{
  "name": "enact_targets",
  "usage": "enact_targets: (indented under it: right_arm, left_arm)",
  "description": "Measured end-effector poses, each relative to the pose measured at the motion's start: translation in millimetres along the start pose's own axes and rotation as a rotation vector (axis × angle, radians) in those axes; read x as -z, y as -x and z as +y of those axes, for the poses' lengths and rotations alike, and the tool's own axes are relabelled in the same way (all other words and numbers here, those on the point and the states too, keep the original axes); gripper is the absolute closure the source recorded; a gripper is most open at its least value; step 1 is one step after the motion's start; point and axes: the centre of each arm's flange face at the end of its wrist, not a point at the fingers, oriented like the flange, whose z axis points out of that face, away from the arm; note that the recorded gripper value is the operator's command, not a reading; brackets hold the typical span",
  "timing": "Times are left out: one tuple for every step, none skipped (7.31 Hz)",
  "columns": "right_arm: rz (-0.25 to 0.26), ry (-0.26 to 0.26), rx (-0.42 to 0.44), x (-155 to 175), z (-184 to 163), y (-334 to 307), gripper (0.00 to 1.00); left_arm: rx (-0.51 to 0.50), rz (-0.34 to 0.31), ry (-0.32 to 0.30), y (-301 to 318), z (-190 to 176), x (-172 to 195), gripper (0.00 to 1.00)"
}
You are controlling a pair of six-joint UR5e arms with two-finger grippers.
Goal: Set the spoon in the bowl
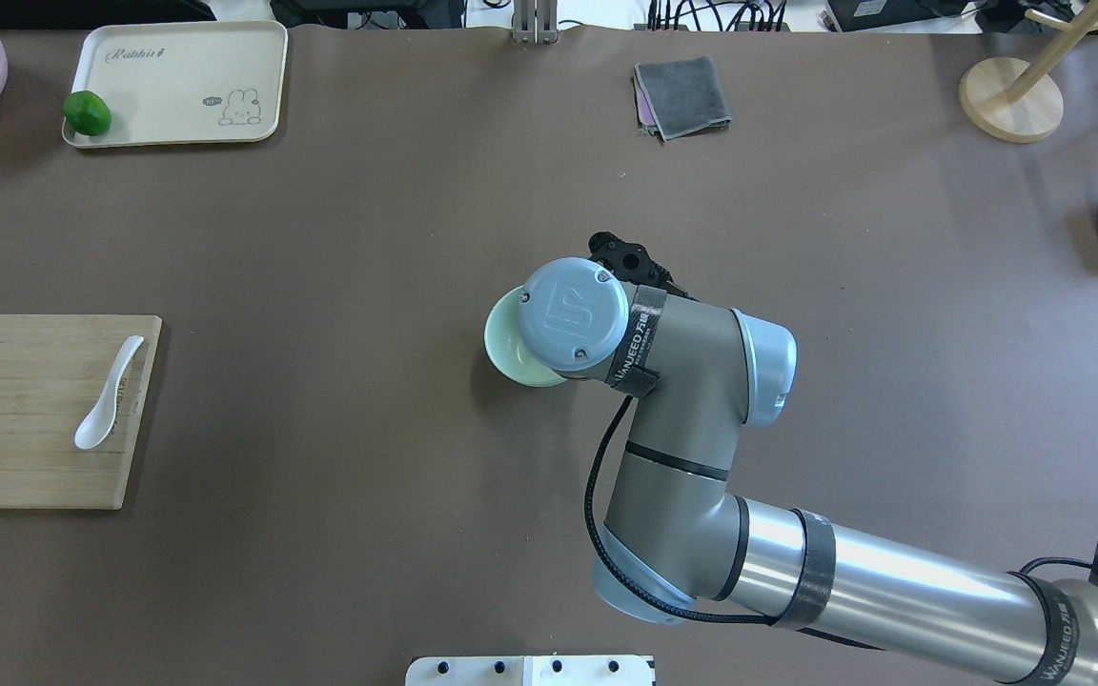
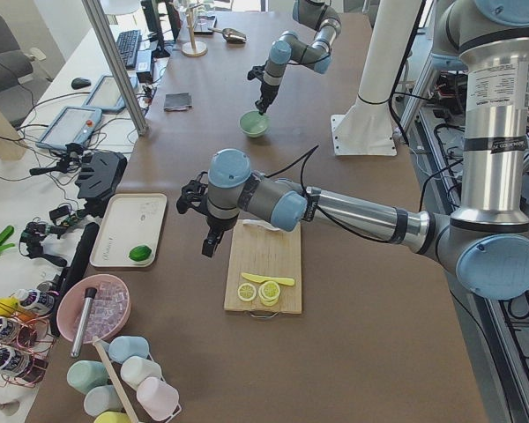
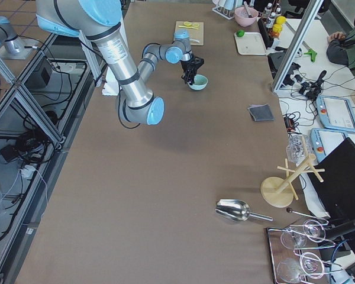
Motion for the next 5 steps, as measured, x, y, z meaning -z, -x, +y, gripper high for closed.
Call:
enact_targets:
  right_arm:
    - [-0.022, -0.018, 0.035, 17, -12, 1, 0.00]
    - [-0.038, -0.016, 0.078, 47, -45, -5, 0.00]
    - [-0.045, 0.017, 0.137, 80, -101, -29, 0.00]
    - [-0.043, 0.054, 0.217, 102, -167, -67, 0.00]
    - [-0.035, 0.080, 0.321, 114, -237, -112, 0.00]
  left_arm:
    - [0.006, 0.000, 0.000, 0, 0, 0, 0.01]
    - [0.039, 0.001, 0.000, -1, 2, -1, 0.02]
    - [0.095, 0.006, -0.005, -2, 11, -6, 0.01]
    - [0.157, 0.023, -0.024, -8, 27, -17, 0.02]
    - [0.221, 0.051, -0.039, -22, 41, -31, 0.01]
